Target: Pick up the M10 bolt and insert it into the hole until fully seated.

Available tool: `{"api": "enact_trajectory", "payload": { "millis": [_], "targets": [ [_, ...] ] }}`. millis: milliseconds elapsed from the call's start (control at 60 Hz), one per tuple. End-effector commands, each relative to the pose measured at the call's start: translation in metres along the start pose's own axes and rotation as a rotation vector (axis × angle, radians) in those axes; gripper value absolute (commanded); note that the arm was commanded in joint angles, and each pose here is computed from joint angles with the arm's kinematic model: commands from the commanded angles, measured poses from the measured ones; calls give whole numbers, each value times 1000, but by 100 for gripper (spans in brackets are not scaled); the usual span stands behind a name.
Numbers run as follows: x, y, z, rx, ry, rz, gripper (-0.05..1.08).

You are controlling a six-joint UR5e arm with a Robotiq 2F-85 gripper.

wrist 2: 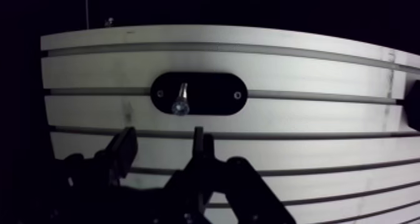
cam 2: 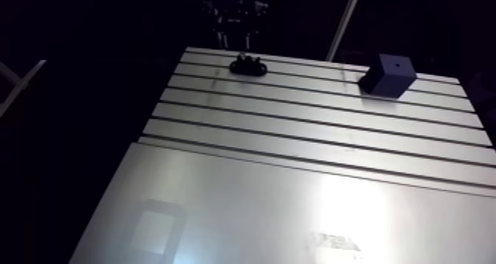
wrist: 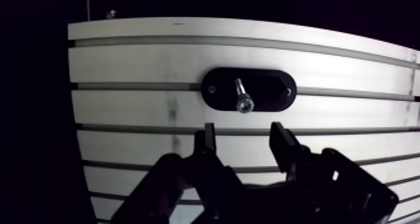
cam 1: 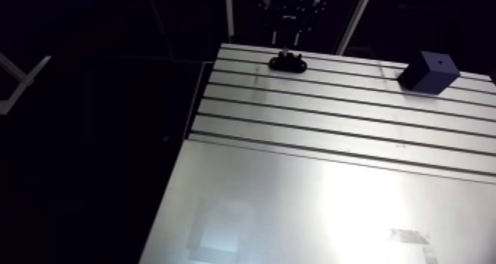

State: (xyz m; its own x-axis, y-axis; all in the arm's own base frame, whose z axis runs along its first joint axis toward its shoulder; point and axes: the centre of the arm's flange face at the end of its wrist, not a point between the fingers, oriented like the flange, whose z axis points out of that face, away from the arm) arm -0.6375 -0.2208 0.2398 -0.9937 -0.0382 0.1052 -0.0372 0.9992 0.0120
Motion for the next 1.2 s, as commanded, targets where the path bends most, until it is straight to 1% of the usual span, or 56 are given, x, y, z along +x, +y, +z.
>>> {"api": "enact_trajectory", "payload": {
  "millis": [17, 250, 467, 633, 917, 1200],
  "targets": [
    [1, 0, 14, -11, -19, -1, 47],
    [5, 1, 13, -15, -13, 0, 50],
    [9, 3, 23, -16, -23, 2, 52],
    [12, 4, 22, -14, -18, 2, 52],
    [16, 5, 28, -15, -24, 5, 53],
    [17, 6, 32, -11, -30, 5, 53]
  ]
}}
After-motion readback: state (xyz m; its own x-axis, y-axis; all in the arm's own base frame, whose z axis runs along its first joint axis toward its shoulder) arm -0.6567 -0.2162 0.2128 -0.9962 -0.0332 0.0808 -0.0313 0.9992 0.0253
